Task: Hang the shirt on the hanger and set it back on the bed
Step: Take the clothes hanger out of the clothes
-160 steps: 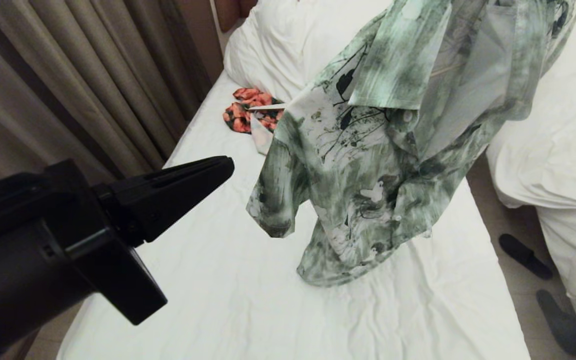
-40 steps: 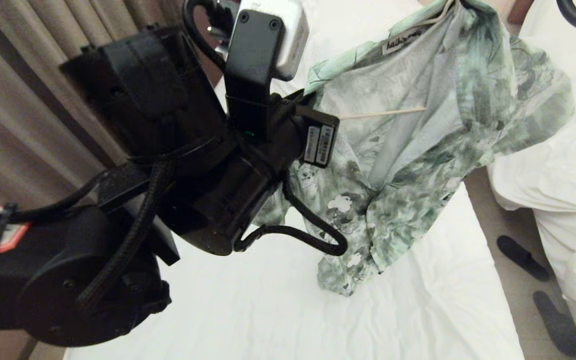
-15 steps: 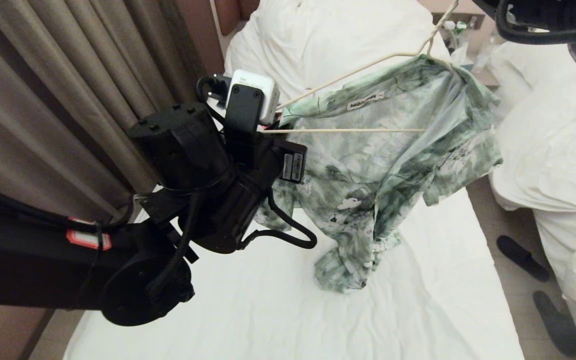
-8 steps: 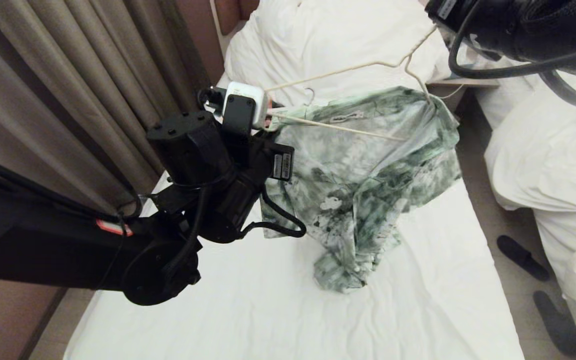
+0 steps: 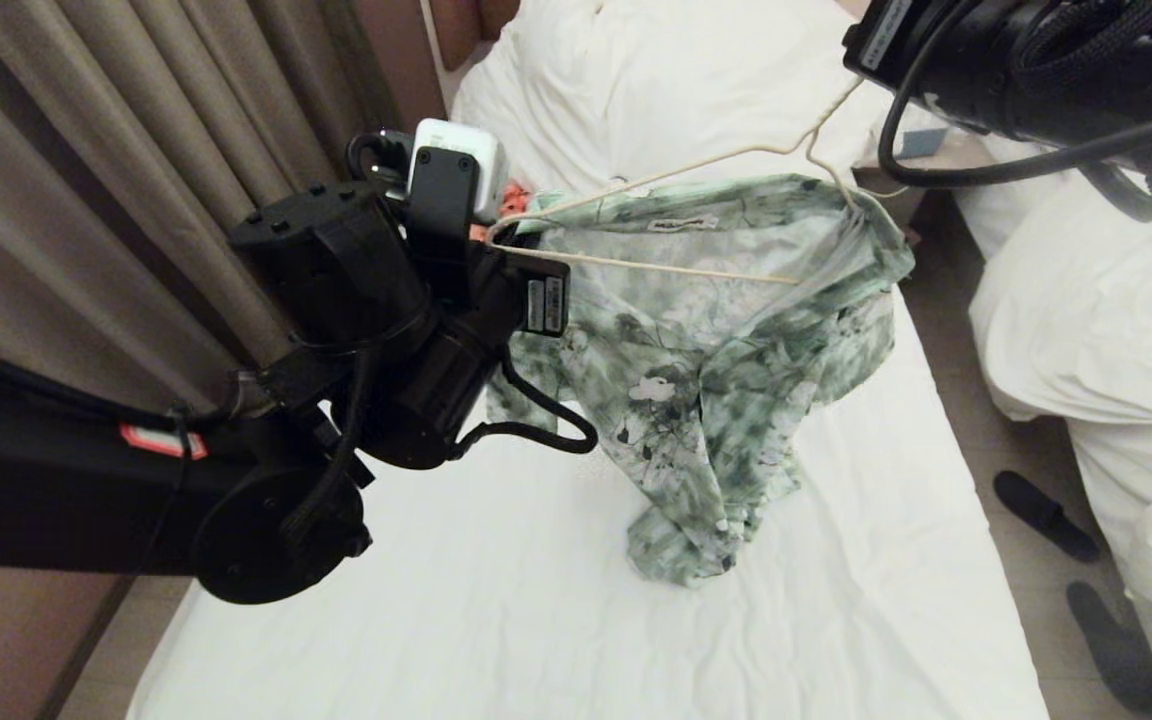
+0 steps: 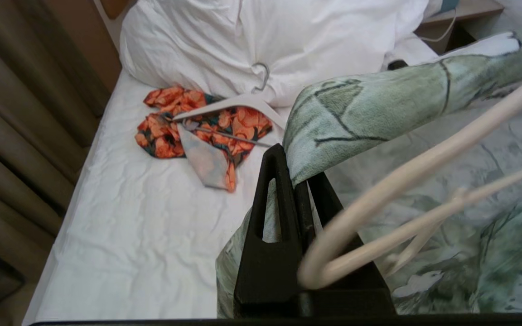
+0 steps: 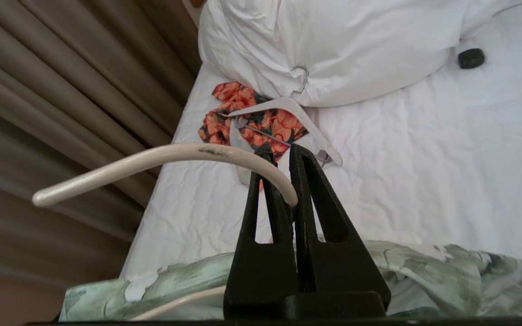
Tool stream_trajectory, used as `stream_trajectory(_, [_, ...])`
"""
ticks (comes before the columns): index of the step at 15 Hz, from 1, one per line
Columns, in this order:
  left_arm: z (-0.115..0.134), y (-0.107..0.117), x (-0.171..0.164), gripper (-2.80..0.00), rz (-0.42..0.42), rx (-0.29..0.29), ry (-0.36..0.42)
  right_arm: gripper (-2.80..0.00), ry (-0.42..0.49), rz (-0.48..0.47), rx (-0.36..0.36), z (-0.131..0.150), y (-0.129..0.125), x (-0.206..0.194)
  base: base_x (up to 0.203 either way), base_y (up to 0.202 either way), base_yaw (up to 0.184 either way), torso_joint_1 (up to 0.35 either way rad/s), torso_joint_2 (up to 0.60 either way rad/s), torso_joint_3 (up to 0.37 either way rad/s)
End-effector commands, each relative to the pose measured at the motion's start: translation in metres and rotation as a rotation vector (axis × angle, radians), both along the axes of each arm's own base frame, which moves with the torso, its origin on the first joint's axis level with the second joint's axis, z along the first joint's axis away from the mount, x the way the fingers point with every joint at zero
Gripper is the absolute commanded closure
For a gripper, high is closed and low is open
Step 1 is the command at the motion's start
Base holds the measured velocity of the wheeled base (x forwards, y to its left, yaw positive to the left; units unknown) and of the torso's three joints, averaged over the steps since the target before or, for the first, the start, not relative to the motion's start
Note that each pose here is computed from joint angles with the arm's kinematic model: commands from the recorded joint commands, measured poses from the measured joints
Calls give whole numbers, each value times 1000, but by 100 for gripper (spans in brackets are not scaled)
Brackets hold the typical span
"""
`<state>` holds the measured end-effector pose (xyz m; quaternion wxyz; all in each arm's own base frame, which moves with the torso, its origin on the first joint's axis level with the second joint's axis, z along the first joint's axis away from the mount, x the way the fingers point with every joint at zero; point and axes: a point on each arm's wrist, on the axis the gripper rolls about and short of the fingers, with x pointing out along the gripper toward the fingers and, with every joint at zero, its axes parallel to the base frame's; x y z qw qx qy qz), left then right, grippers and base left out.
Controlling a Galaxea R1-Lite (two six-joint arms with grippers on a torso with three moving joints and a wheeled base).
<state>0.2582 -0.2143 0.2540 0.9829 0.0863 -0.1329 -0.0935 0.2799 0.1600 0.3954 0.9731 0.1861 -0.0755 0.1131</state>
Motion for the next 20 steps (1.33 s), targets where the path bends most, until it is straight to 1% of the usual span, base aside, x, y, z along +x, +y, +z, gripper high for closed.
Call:
stream_trajectory(1, [-4, 2, -4, 0, 0, 5, 11, 0, -2, -8, 5, 0, 1, 2, 0, 0, 0, 0, 0, 0])
stream_trajectory(2, [-10, 2, -4, 0, -4, 12, 28, 0, 1, -15, 5, -1, 1, 3, 0, 0, 0, 0, 0, 0])
stream_trajectory(4, [-21, 0, -6, 0, -20, -1, 64, 0, -5, -25, 12, -3, 4, 6, 0, 0, 0, 0, 0, 0])
stream_trajectory(6, [-34, -2, -9, 0, -34, 5, 104, 0, 5, -66, 19, -8, 6, 12, 0, 0, 0, 0, 0, 0])
stream_trajectory(7, [-42, -4, -8, 0, -39, 4, 121, 0, 3, -66, 27, -7, 5, 12, 0, 0, 0, 0, 0, 0])
stream_trajectory(8, [-50, -8, -5, 0, -39, 2, 124, 0, 4, -60, 53, -5, 5, 9, 0, 0, 0, 0, 0, 0])
stream_trajectory(10, [-63, -15, 3, 0, -28, -16, 104, 0, 4, -42, 108, -2, 4, 3, 0, 0, 0, 0, 0, 0])
stream_trajectory(12, [-80, -22, 10, 0, -21, -20, 102, 0, 14, -32, 172, 0, 2, 0, 0, 0, 0, 0, 0, 0])
stream_trajectory(15, [-100, -30, 19, 0, 5, -25, 104, 0, 31, -47, 214, -3, 1, 0, 0, 0, 0, 0, 0, 0])
stream_trajectory(17, [-113, -32, 23, 0, 11, -7, 121, 0, 31, -48, 244, -2, -1, -1, 0, 0, 0, 0, 0, 0])
stream_trajectory(20, [-133, -32, 32, 0, 30, 16, 147, 0, 7, -38, 263, 8, -6, -12, 0, 0, 0, 0, 0, 0])
